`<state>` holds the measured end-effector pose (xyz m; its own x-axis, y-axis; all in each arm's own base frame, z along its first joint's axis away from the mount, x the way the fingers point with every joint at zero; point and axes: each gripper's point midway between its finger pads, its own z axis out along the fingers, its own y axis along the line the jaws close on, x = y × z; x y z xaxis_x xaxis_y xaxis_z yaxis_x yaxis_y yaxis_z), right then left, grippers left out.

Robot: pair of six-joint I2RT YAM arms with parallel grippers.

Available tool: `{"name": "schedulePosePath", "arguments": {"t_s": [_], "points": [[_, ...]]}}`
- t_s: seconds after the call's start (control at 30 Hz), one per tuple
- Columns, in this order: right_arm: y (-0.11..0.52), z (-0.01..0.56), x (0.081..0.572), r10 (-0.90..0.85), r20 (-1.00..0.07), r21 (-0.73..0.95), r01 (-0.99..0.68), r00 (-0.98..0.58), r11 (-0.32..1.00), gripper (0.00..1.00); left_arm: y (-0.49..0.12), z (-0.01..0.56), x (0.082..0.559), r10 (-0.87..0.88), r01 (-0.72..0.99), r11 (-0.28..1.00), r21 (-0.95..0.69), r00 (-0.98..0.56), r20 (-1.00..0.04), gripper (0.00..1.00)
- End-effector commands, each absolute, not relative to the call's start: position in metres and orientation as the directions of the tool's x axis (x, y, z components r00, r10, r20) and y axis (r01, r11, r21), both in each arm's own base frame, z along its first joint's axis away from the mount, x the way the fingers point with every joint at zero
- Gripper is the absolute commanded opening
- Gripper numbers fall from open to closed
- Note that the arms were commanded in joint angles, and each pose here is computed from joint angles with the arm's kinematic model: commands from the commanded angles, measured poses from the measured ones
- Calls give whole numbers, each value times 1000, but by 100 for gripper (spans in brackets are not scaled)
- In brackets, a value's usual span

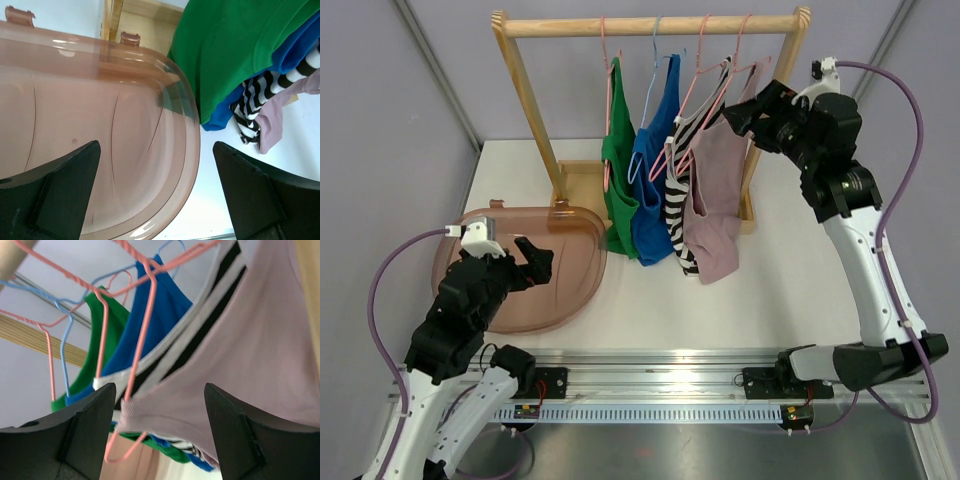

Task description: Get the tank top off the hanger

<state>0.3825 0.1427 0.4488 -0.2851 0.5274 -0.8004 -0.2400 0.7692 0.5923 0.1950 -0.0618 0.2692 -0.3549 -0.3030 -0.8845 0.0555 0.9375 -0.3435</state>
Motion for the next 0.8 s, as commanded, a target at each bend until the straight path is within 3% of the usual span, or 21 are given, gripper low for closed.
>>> {"name": "schedulePosePath", "arguments": {"t_s": [0.0, 0.13, 0.33, 0.53, 0.67, 0.77], "points": [[163, 487, 393, 551, -790, 613, -347, -268, 710, 78, -69, 280, 200, -333, 95, 921, -378, -311, -890, 99], [174, 482, 421, 528, -793, 608, -342, -304, 716, 73, -70, 278, 199, -330, 100, 921, -377, -315, -890, 99], [184, 458, 444, 503, -784, 611, -310, -364, 728, 46, -69, 276, 200, -322, 94, 925, -369, -323, -890, 99], [192, 463, 440, 532, -757, 650, -347, -380, 676, 37, -68, 273, 200, -319, 85, 927, -364, -331, -888, 99], [194, 463, 437, 536, -748, 660, -348, -391, 666, 22, -68, 272, 200, -317, 82, 928, -363, -334, -888, 99], [197, 460, 434, 538, -736, 673, -362, -411, 644, 17, -67, 272, 199, -319, 79, 928, -363, -333, -888, 99]]}}
